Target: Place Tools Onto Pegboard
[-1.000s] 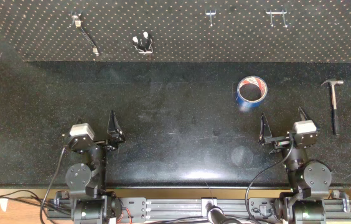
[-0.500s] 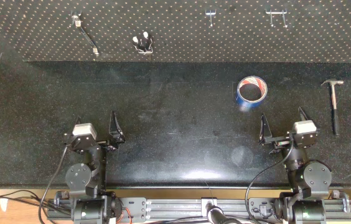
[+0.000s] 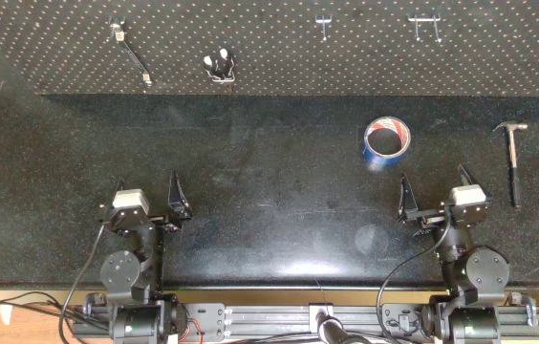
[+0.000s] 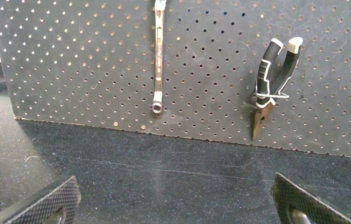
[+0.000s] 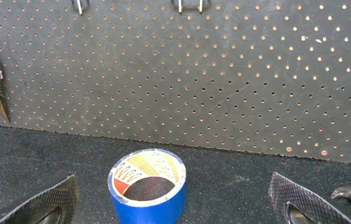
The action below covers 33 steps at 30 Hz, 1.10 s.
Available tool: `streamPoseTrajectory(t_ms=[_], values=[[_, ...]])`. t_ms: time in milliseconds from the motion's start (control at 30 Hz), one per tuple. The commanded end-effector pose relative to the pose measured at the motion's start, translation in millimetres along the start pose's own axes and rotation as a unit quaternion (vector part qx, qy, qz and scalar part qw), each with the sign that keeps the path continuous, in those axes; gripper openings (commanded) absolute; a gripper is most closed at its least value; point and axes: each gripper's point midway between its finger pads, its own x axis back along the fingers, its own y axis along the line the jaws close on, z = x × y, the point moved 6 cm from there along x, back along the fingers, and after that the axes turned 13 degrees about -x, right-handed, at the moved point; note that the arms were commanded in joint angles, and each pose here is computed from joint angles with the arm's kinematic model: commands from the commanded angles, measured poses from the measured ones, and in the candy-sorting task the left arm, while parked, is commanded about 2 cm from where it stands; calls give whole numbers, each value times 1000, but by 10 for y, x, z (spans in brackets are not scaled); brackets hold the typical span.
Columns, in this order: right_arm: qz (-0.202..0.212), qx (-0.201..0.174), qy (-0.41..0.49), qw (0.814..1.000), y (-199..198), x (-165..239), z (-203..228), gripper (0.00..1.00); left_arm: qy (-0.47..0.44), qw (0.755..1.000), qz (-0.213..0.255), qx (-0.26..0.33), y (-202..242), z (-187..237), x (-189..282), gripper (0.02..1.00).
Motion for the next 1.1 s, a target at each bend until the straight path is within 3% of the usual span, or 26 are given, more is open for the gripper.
streamPoseTrajectory(t_ms=[33, 67, 233, 333, 433, 533, 667, 867, 1100], values=[[-1, 6, 0, 1000, 5, 2, 11, 991, 3, 1000, 2, -7, -1, 15, 2, 996], [-7, 5, -3, 1000, 21, 2, -5, 991, 3, 1000, 2, -7, -1, 15, 2, 996], [-18, -70, 11, 997, 86, -65, -199, 991, 3, 1000, 2, -7, -1, 15, 2, 996], [-10, -145, 77, 986, 140, -285, -356, 991, 3, 1000, 2, -7, -1, 15, 2, 996], [-26, -163, 145, 976, 215, -548, -410, 991, 3, 1000, 2, -7, -1, 15, 2, 996], [-12, -180, 236, 955, 220, -831, -303, 991, 3, 1000, 2, -7, -1, 15, 2, 996], [-17, -153, 337, 929, 353, -1172, -113, 991, 3, 1000, 2, -7, -1, 15, 2, 996], [-50, -110, 385, 915, 607, -1515, 11, 976, 3, 1000, 2, -7, -1, 15, 2, 996], [-8, -107, 448, 887, 524, -1600, 285, 976, 3, 1000, 2, -7, -1, 15, 2, 996]])
